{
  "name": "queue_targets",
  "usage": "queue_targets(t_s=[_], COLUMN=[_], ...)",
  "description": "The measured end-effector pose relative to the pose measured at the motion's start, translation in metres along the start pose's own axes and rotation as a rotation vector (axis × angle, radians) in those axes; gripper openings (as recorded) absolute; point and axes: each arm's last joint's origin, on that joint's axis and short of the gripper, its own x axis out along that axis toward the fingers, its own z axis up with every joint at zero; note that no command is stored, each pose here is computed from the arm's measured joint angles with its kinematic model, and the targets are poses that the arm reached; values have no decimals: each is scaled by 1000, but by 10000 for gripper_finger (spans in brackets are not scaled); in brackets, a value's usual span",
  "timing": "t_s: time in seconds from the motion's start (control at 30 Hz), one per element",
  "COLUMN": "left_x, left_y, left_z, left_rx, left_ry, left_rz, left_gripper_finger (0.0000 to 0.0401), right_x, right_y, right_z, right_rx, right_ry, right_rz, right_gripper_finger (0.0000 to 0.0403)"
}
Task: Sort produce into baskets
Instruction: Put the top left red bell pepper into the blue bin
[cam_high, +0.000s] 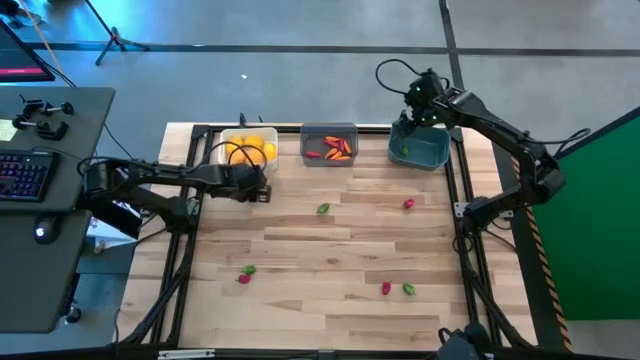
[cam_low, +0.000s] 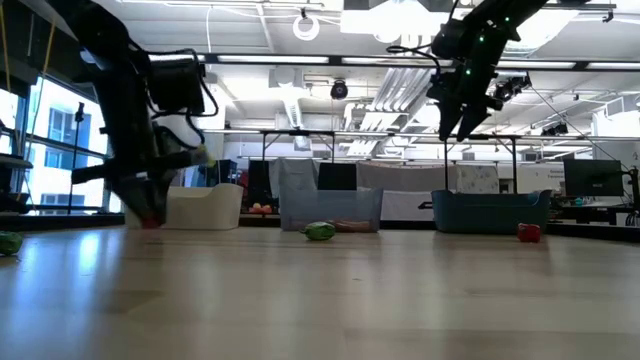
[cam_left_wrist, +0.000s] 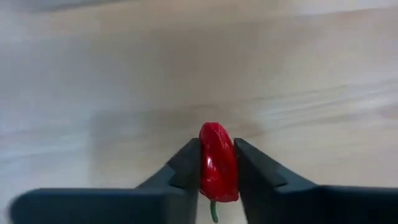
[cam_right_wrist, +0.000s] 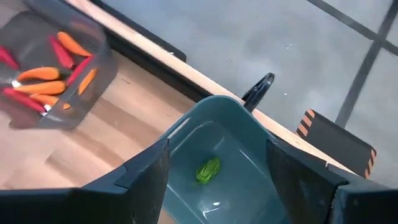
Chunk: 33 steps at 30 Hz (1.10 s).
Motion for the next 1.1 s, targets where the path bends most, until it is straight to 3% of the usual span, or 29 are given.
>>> queue_targets(t_s=[0.13, 0.23, 0.33, 0.43, 0.5, 0.63, 0.77, 0.93, 1.1], left_x=[-9, -21, -40, -59, -69, -78, -83, -107, -143], left_y=[-12, -27, -47, -62, -68, -72, -74, -80, -96], left_z=[8, 17, 29, 39, 45, 52, 55, 62, 73], left_rx=[64, 134, 225, 257, 228, 186, 152, 111, 203], left_ry=[-61, -146, -272, -409, -498, -582, -620, -792, -980], left_rz=[-178, -397, -688, -951, -1064, -1175, -1242, -1317, -1344], left_gripper_finger=[16, 10, 15, 16, 16, 16, 16, 16, 16], right_x=[-10, -23, -36, -46, -53, -73, -96, -116, -121], right_y=[2, 10, 29, 55, 76, 115, 141, 160, 174], right_z=[-1, -3, -6, -9, -11, -6, 3, 5, 8], right_rx=[-28, -87, -164, -246, -285, -327, -285, -207, -126], right_ry=[-24, -58, -84, -90, -105, -249, -431, -605, -677], right_rz=[112, 378, 654, 823, 884, 1013, 1123, 1093, 1111], right_gripper_finger=[255, 255, 253, 244, 235, 217, 199, 180, 167])
